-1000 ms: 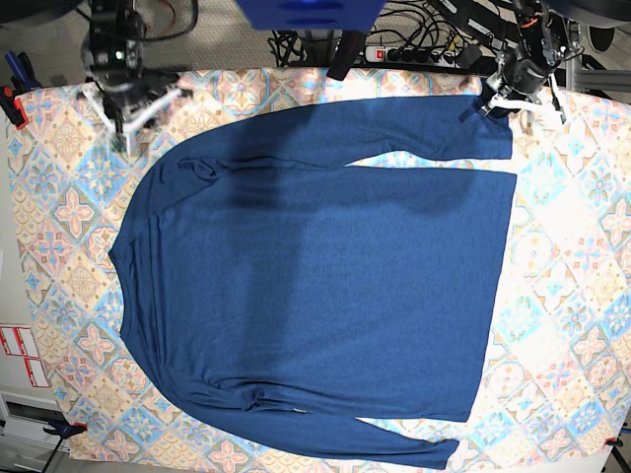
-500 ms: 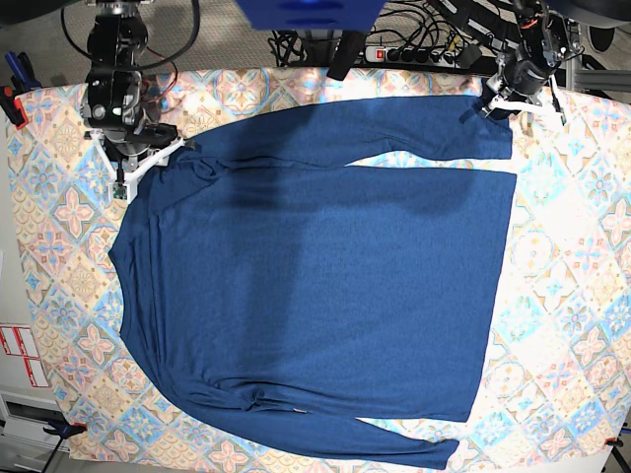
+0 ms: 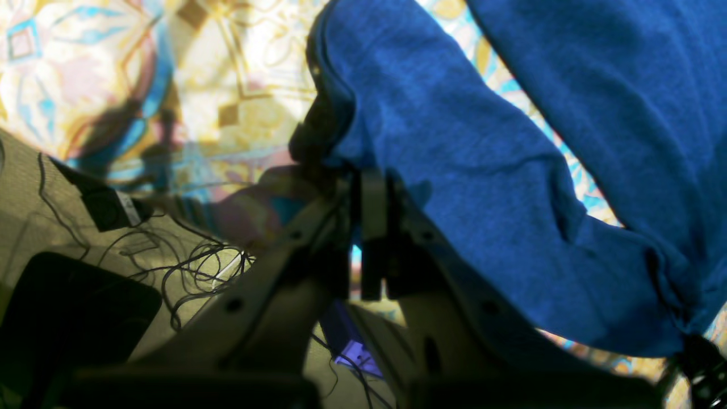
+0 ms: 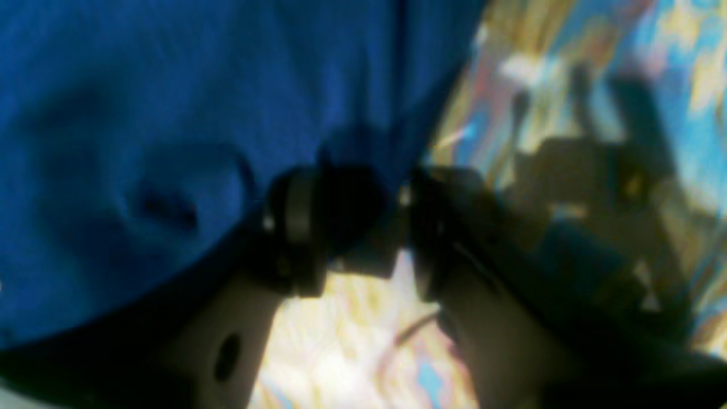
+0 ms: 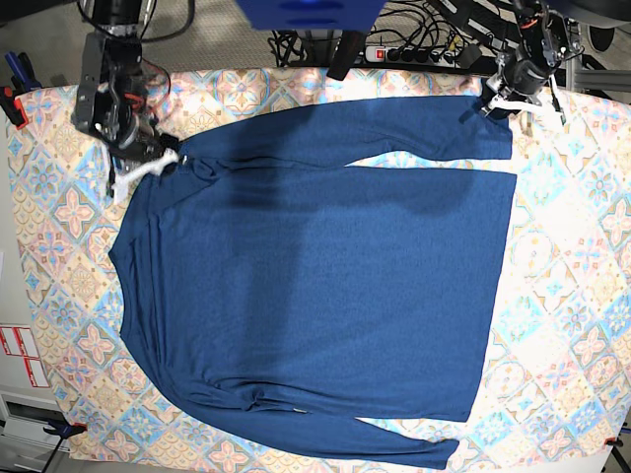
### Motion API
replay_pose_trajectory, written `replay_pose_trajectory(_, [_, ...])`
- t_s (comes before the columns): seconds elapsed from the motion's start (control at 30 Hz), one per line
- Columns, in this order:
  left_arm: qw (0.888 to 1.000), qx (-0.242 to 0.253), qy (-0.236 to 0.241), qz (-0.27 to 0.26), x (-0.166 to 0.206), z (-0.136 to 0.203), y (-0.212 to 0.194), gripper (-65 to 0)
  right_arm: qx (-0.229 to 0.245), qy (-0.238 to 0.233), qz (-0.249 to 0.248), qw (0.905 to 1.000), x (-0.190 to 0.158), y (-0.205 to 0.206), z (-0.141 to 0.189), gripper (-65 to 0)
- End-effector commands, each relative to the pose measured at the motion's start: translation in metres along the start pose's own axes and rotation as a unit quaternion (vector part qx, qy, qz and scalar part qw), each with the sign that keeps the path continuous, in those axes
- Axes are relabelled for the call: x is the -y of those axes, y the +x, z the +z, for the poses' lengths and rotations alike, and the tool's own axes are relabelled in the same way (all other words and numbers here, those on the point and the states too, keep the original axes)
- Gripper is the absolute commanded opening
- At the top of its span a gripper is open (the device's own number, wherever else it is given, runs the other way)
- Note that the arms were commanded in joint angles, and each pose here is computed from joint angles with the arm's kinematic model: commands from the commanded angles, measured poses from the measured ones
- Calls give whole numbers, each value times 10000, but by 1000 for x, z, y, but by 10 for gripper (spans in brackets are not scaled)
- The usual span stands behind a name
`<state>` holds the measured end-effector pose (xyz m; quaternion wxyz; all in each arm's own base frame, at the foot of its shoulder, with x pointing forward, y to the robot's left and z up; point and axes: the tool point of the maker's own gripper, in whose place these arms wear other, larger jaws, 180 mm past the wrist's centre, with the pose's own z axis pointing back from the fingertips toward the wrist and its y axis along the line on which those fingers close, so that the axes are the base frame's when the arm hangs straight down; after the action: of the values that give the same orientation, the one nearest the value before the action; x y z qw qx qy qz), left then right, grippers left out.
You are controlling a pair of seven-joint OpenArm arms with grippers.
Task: Fold the T-shirt properly
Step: 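Lower the right gripper and grasp the shirt's other shoulder, then lift the shirt's shoulders with both grippers and pull toward the robot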
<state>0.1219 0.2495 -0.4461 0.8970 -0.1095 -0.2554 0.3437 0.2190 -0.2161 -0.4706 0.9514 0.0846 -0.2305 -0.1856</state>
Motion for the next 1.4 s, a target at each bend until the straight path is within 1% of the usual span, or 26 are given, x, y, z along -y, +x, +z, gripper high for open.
replay_pose_trajectory(0.0, [9999,109,-35,-48,1,3,7,-650,166,16,45,9999,-1,13,2,-413])
replay_pose_trajectory(0.1, [9999,109,-35,-48,1,3,7,-650,134,6,23,9999,0,12,0,-413])
replay_pose_trajectory(0.23, [9999,99,-26,-41,1,3,6,-650,-94,-71,-78,9999,9,-3,-7,-413])
replay_pose_trajectory(0.43, [9999,99,-26,-41,1,3,6,-650,-100,-4,-81,9999,3,-1,-10,-420])
replay_pose_trajectory(0.5, [9999,99,-26,-41,1,3,6,-650,-106,91,-156,9998,-1,-1,-9,-449])
replay_pose_trajectory(0.6, [9999,99,-26,-41,1,3,6,-650,-73,431,-480,9979,-12,2,-9,-546])
replay_pose_trajectory(0.67, [9999,93,-21,-41,0,3,6,-650,-84,633,-661,9958,-19,2,-8,-639])
replay_pose_trajectory(0.7, [10000,87,-16,-41,0,3,5,-650,-92,662,-693,9954,-19,1,-7,-650])
replay_pose_trajectory(0.73, [10000,82,-11,-41,-1,3,5,-650,-99,685,-719,9950,-19,0,-7,-650])
replay_pose_trajectory(0.83, [10000,70,11,-62,-3,4,5,-650,-220,549,-749,9954,-7,-17,-4,-648])
replay_pose_trajectory(0.97, [9999,-16,76,-84,-8,7,-2,-650,-121,251,-1014,9945,27,-18,6,-648])
replay_pose_trajectory(1.1, [9997,-130,163,-100,-16,11,-12,-650,-78,12,-1237,9923,51,-25,14,-648])
replay_pose_trajectory(1.17, [9997,-134,55,-217,-13,11,-12,-650,-42,-78,-1334,9910,61,-26,18,-649])
replay_pose_trajectory(1.23, [9994,-136,-54,-329,-10,12,-12,-650,6,-127,-1393,9902,66,-24,20,-649])
replay_pose_trajectory(1.37, [9996,27,-59,-278,-10,12,-1,-650,-36,-105,-1370,9905,64,-26,20,-649])
